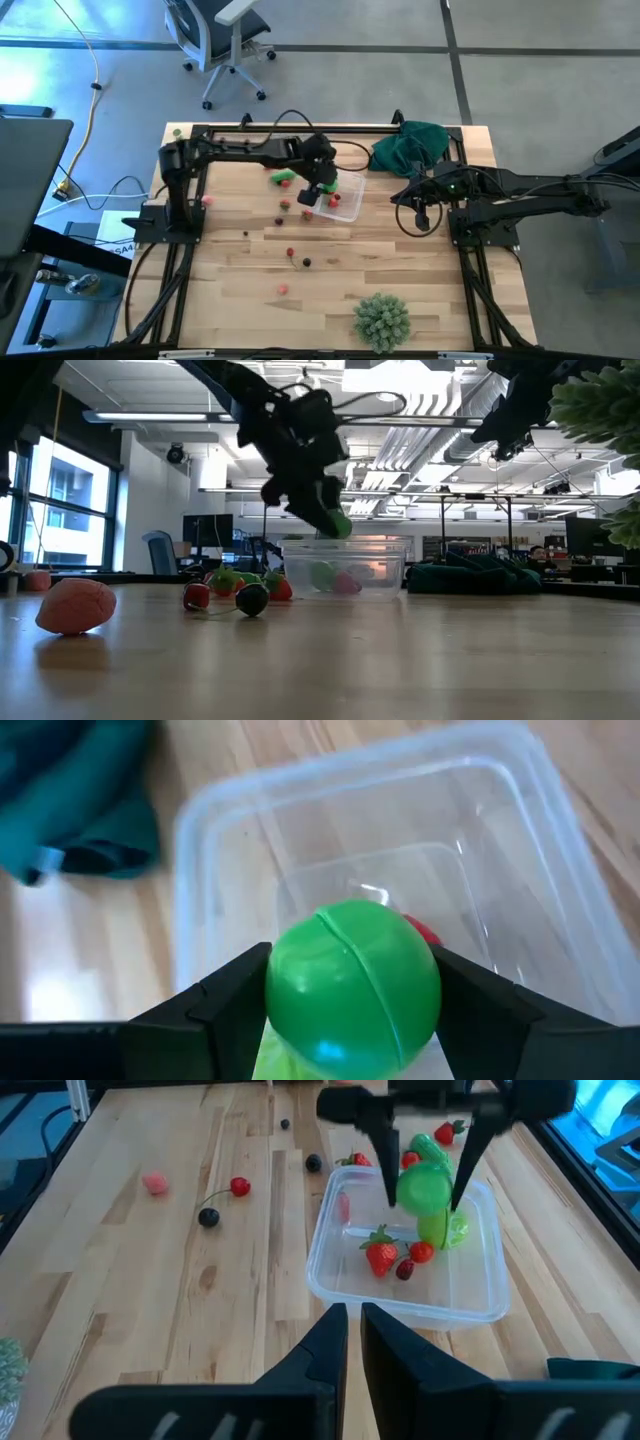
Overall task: Pick and placing Produce into tupperware
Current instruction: Put the green pear into the transparent bin
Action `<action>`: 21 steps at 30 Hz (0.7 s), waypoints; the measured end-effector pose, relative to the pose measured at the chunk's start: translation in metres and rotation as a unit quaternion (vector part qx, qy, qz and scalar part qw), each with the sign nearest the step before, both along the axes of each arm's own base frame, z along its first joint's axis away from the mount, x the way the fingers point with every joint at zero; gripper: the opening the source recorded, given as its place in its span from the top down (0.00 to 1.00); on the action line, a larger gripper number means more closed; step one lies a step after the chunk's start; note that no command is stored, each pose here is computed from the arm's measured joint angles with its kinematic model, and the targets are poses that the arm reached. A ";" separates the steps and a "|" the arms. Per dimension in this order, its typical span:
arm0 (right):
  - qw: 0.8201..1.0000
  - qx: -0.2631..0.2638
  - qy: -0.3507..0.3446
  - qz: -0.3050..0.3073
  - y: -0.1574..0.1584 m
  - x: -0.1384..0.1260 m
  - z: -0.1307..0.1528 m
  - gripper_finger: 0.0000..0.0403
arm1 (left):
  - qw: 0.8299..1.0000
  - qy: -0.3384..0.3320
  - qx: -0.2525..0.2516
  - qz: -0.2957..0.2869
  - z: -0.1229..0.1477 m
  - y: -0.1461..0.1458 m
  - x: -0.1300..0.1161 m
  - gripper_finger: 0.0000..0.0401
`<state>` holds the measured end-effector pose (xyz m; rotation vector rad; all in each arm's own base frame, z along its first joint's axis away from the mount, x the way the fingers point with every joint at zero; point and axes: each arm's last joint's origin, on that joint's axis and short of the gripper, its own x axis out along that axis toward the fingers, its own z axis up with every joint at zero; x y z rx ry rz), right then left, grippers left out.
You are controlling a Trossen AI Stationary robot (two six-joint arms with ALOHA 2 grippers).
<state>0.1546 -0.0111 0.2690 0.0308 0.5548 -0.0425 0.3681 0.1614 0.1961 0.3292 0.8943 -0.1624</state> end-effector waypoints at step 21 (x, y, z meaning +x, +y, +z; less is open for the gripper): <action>1.000 0.000 0.000 0.000 0.000 0.000 0.000 0.94 | 0.998 0.049 -0.021 -0.042 -0.034 -0.027 0.015 0.42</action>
